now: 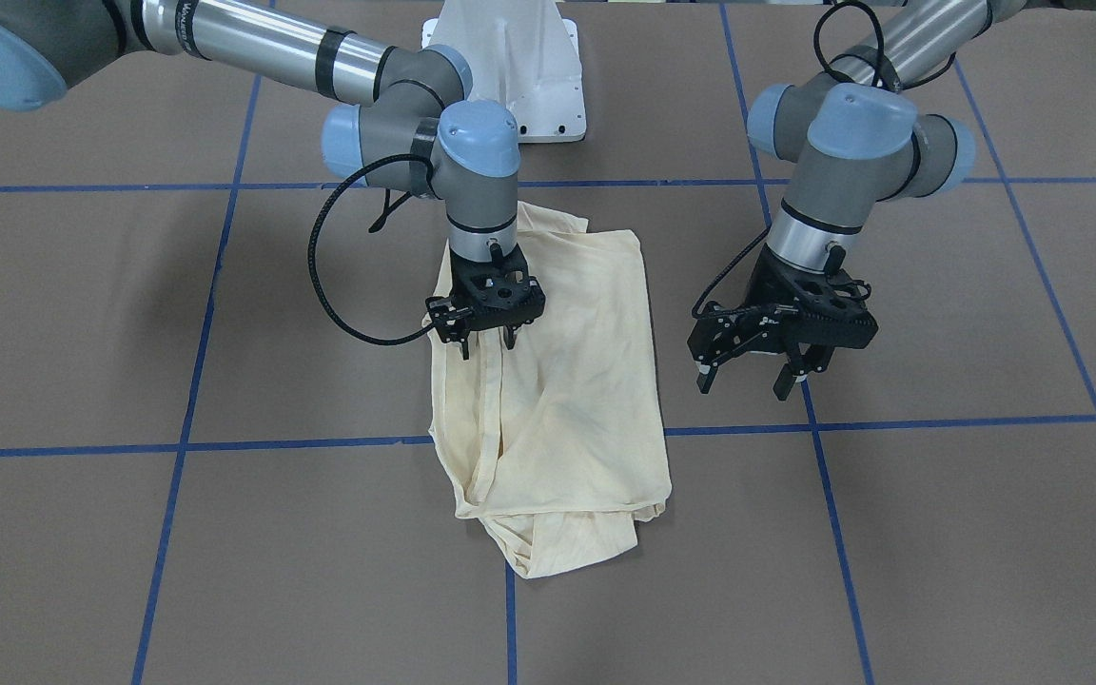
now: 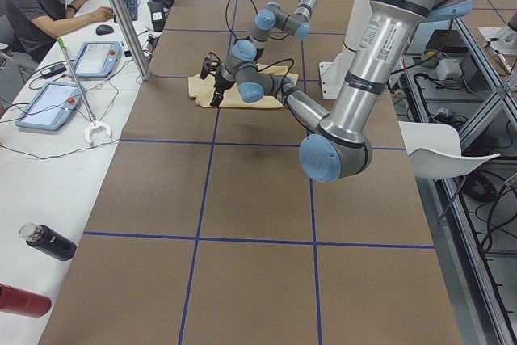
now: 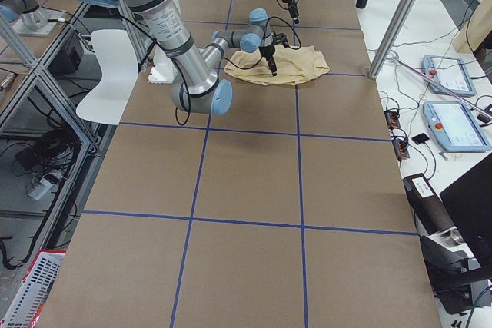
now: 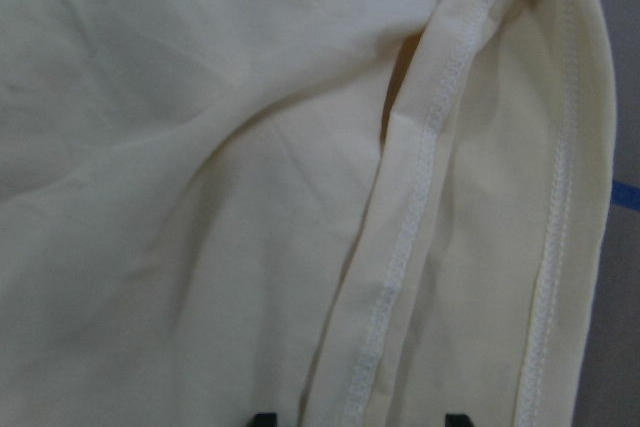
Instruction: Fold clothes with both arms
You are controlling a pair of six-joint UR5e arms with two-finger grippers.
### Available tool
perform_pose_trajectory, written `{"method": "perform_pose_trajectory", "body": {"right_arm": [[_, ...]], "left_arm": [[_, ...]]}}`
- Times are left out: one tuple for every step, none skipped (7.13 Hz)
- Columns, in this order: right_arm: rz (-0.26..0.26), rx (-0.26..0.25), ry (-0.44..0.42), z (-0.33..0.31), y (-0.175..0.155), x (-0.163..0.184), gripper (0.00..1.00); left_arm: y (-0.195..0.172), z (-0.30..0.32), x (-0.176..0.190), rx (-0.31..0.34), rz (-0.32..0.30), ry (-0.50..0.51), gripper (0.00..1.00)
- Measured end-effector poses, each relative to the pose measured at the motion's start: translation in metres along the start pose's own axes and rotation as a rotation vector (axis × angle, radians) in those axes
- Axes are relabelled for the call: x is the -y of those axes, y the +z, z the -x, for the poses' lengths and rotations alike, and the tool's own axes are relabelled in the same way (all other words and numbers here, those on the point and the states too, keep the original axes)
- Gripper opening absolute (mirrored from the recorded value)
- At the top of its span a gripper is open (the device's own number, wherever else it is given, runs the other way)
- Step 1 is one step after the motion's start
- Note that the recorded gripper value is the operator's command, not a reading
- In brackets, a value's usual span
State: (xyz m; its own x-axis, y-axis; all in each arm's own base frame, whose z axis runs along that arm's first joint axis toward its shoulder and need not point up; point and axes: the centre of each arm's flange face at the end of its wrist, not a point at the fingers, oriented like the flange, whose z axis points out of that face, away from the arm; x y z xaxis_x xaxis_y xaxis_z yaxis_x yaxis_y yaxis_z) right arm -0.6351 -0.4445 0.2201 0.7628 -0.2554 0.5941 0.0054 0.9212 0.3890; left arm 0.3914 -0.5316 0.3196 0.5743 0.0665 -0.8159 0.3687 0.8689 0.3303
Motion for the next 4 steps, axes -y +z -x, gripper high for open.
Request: {"method": "perform_pose_trajectory", "body": {"right_arm": [[0.002, -0.003, -0.001, -0.0009, 0.0010, -0.0005, 0.61], [0.004, -0.007, 0.000, -0.0032, 0.0026, -0.0009, 0.59], [0.005, -0.012, 0.000, -0.0064, 0.0045, -0.0009, 0.57], [0.005, -0.015, 0.002, -0.0097, 0.0049, 0.0012, 0.55]], "left_arm": [[-0.0002, -0.0005, 0.0001, -0.001, 0.000, 0.000, 1.00], [0.0000, -0.0021, -0.0008, -0.003, 0.001, 0.001, 1.00], [0.0004, -0.0034, -0.0021, -0.005, 0.003, 0.002, 1.00], [0.0002, -0.0051, -0.0026, -0.007, 0.003, 0.002, 1.00]]}}
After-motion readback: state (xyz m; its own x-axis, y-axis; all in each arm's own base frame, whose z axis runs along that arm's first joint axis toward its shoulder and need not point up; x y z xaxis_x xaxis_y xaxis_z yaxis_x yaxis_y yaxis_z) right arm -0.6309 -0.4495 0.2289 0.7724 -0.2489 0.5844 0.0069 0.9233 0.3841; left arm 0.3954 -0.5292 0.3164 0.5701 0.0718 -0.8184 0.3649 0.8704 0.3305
